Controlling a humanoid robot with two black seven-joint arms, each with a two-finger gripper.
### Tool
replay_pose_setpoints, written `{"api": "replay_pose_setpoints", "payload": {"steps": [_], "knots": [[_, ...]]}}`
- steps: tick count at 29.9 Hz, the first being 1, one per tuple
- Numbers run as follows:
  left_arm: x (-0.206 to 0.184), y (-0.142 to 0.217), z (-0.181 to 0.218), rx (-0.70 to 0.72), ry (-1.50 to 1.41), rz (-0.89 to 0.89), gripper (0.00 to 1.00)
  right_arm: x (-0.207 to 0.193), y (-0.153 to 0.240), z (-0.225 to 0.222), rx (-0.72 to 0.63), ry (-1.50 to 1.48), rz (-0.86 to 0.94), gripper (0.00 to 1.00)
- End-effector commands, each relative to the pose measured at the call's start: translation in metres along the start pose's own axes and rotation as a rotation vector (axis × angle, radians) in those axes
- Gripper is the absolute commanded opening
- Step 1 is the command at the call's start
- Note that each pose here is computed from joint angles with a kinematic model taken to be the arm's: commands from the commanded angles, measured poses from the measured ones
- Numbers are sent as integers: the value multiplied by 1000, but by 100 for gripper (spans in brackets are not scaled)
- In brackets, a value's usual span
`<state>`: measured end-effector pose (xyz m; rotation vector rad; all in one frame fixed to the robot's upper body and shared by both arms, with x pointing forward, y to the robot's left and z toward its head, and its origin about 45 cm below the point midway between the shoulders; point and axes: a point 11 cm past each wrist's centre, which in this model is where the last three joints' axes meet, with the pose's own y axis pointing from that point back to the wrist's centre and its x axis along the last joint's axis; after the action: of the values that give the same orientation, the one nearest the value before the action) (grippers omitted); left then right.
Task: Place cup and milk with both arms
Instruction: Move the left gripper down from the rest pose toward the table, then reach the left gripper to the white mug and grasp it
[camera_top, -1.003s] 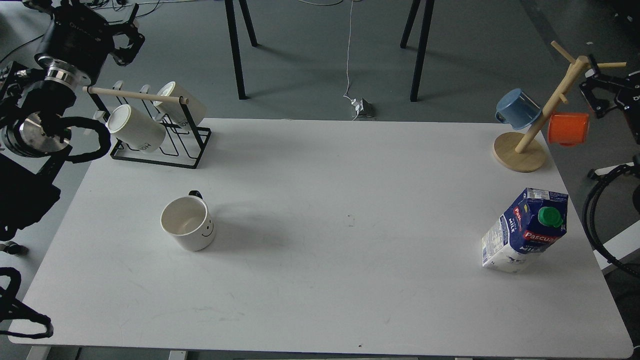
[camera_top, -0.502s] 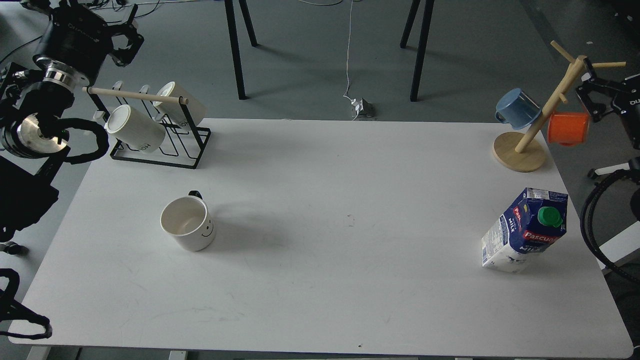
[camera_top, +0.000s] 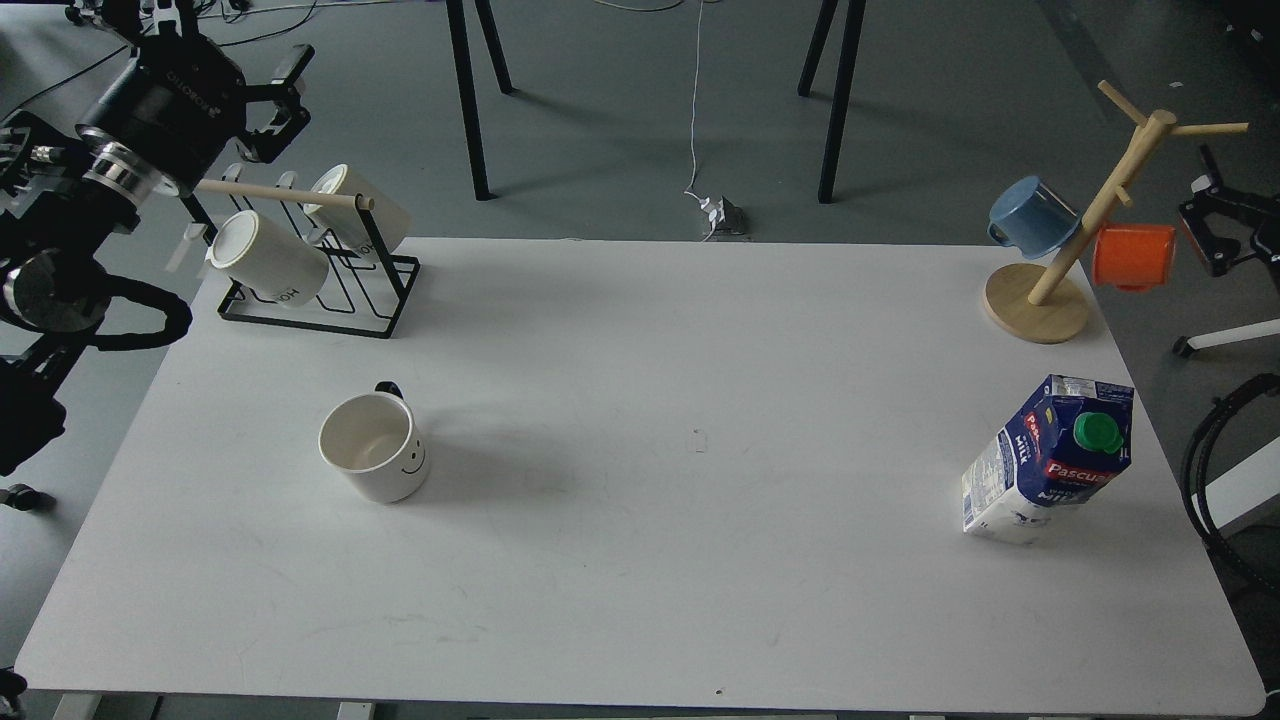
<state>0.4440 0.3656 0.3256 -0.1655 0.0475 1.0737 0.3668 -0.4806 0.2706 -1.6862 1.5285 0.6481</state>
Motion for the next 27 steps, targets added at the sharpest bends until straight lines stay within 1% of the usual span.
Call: {"api": "replay_pose_setpoints", "payload": {"steps": [1,4,8,14,16,18,23,25,27], "knots": [[-2,36,-2,157,-231,-78,99,1,1,0,9,-11,2,99],[-12,64,-17,295,-380,-162,99,1,1,1,8,-12,2,99],[-22,90,-37,428,-532,-248,98,2,1,5,9,-25,2,99],[-7,113,-70,571,-862,-258,90,2,1,7,8,-28,2,99],[-7,114,-86,591,-982,-277,90,1,1,6,13,-30,1,99],[-12,112,-104,610,-1095,-333,90,1,0,4,18,-29,-1,99],[-9,123,-145,708,-1340,-453,89,1,0,2,21,-26,0,99],[-9,126,-159,724,-1406,-490,88,1,1,2,21,-25,1,99],[-8,130,-169,741,-1466,-525,83,2,1,2,22,-25,2,99]]}}
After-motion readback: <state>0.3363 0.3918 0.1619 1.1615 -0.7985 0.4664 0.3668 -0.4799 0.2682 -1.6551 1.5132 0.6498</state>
